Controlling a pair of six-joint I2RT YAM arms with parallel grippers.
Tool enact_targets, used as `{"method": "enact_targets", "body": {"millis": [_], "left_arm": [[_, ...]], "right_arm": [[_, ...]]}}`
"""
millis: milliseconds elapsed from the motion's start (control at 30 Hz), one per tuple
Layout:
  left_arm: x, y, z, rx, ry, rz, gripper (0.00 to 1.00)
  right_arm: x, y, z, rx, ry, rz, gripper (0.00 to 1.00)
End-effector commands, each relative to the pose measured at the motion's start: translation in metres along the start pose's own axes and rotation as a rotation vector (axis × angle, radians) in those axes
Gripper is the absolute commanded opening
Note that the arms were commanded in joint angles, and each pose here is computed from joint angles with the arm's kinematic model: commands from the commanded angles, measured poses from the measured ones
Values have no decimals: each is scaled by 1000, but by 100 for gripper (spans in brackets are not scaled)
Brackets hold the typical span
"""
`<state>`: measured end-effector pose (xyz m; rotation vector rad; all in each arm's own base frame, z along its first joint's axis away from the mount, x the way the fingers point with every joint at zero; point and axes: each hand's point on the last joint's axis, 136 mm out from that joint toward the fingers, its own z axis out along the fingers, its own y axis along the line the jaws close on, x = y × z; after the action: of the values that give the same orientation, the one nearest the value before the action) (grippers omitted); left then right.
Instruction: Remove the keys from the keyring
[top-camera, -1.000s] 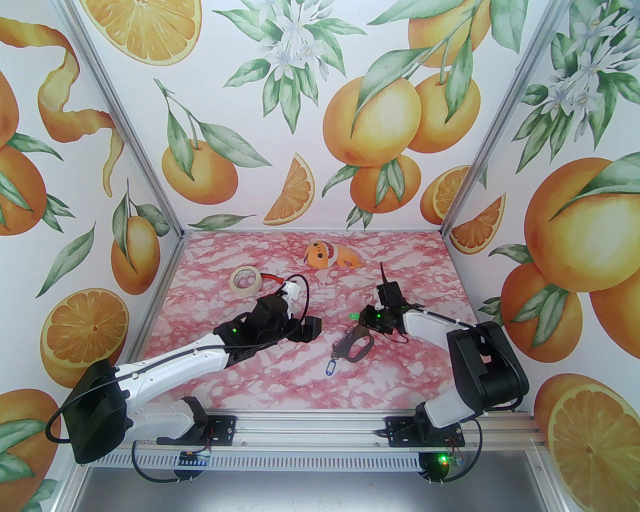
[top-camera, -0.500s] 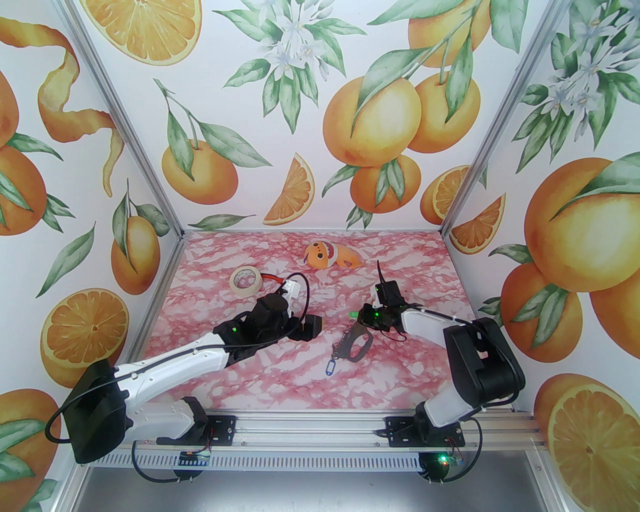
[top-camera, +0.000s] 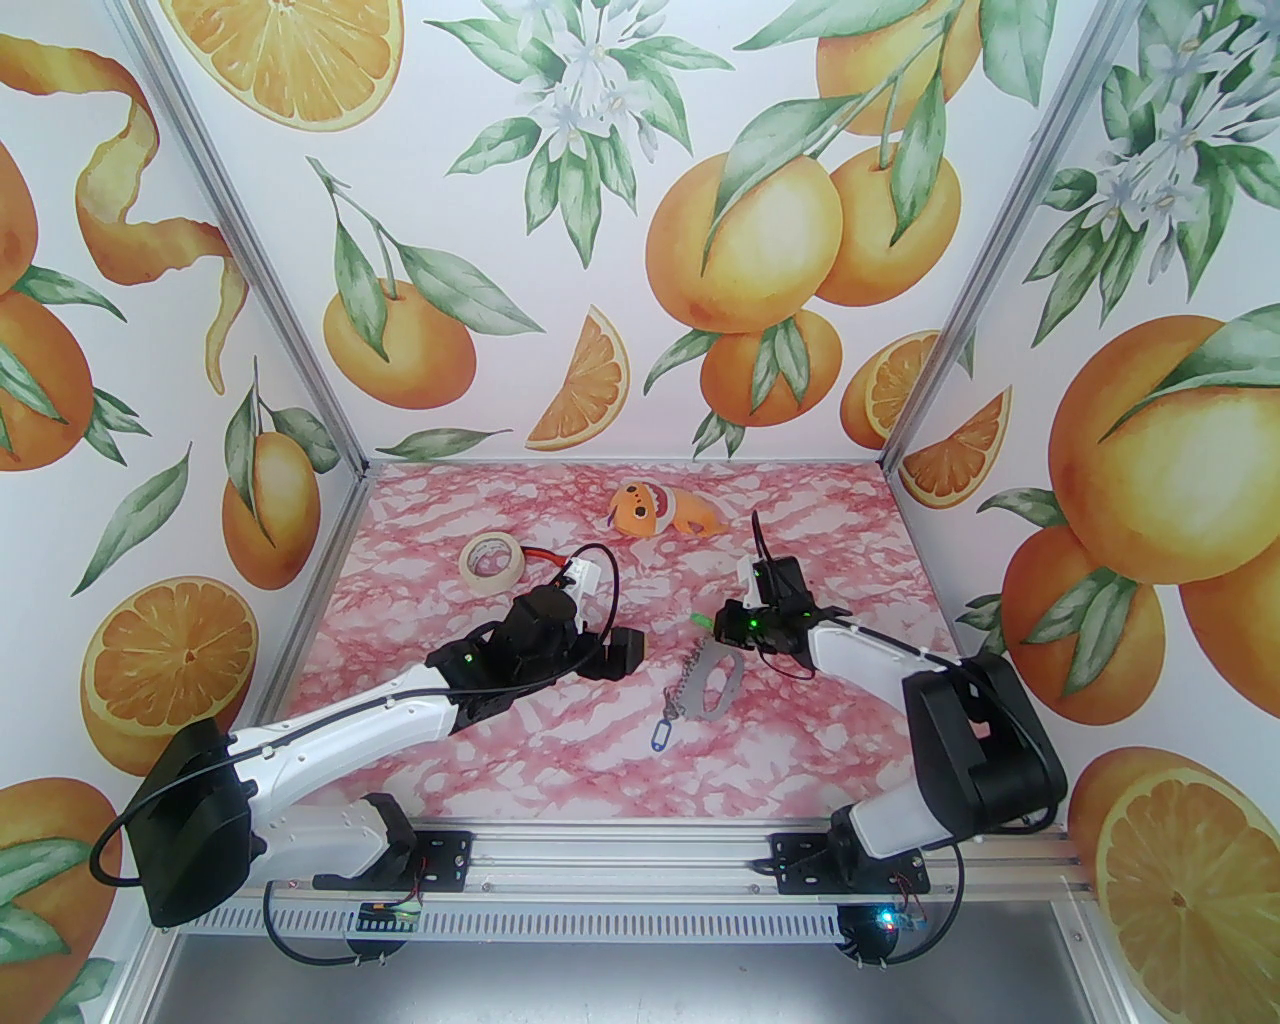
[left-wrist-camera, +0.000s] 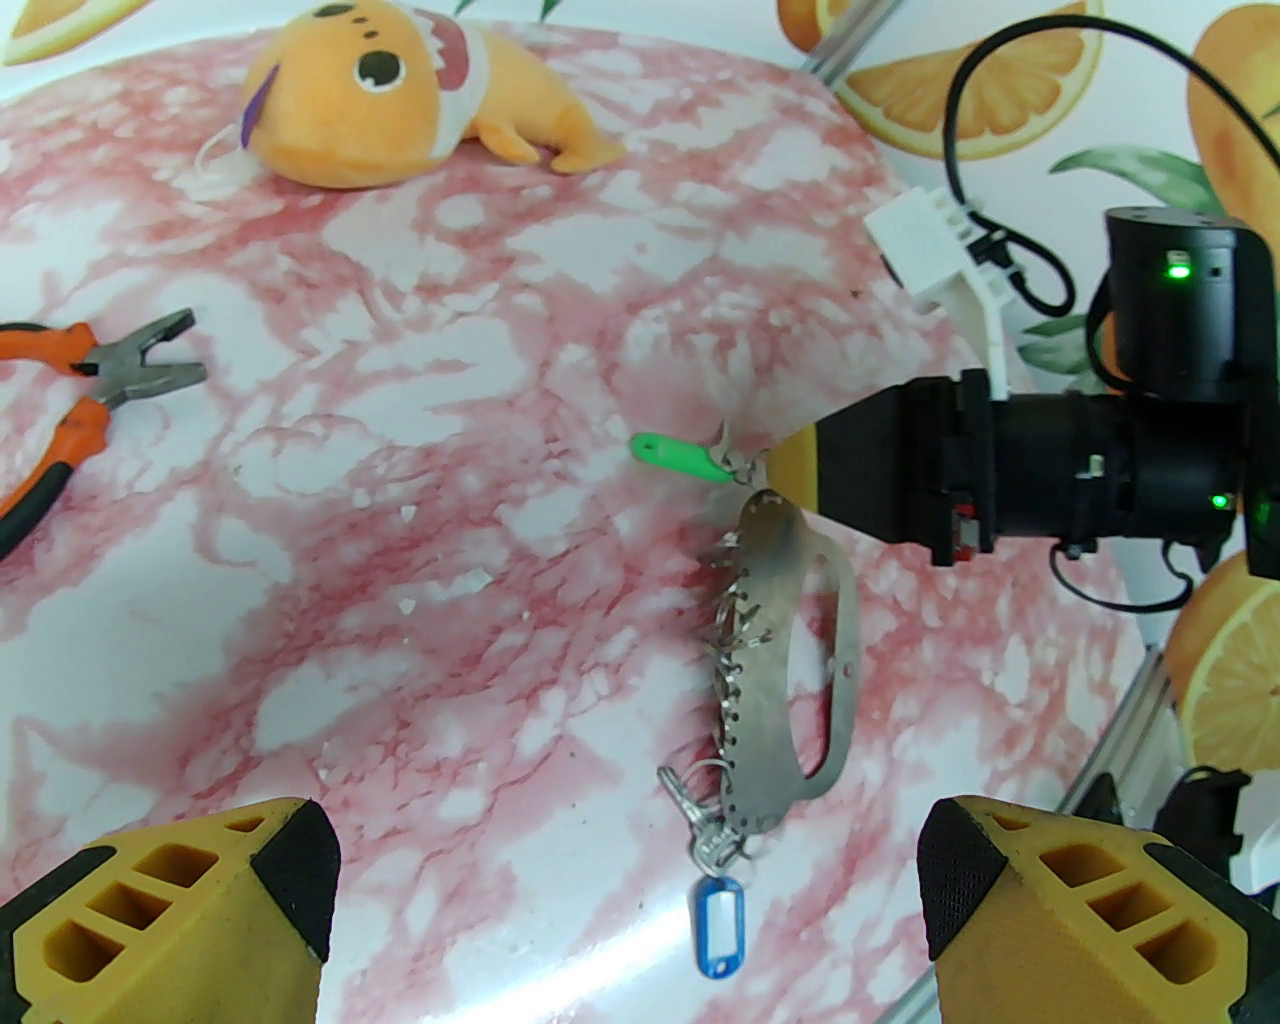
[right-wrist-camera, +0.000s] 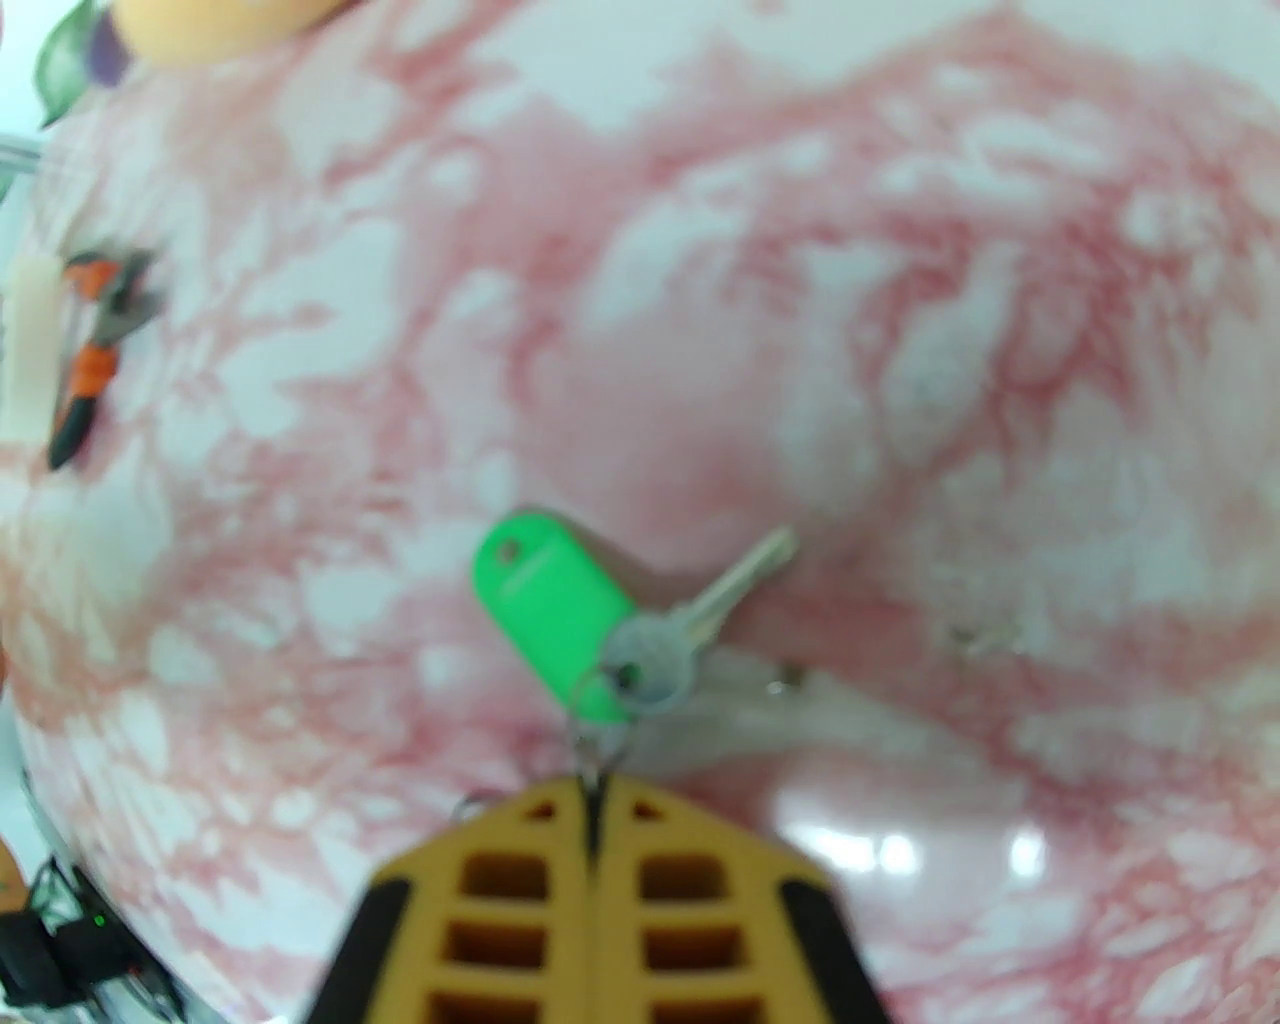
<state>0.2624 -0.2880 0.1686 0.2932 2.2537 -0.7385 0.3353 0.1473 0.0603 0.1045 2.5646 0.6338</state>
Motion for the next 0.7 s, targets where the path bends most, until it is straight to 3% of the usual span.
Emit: {"method": "enact_targets", "body": {"millis": [0, 333, 667], "left_arm": [[-21, -9, -20, 16, -70, 17, 100], [-43, 12, -79, -48, -233, 105, 100], [-58, 10, -138, 2, -421, 395, 97]], "right_arm": [[-10, 21, -18, -14, -46, -88, 0], [-15, 99, -75, -118, -105, -318, 0], [-6, 170, -134, -264, -104, -546, 0]]}}
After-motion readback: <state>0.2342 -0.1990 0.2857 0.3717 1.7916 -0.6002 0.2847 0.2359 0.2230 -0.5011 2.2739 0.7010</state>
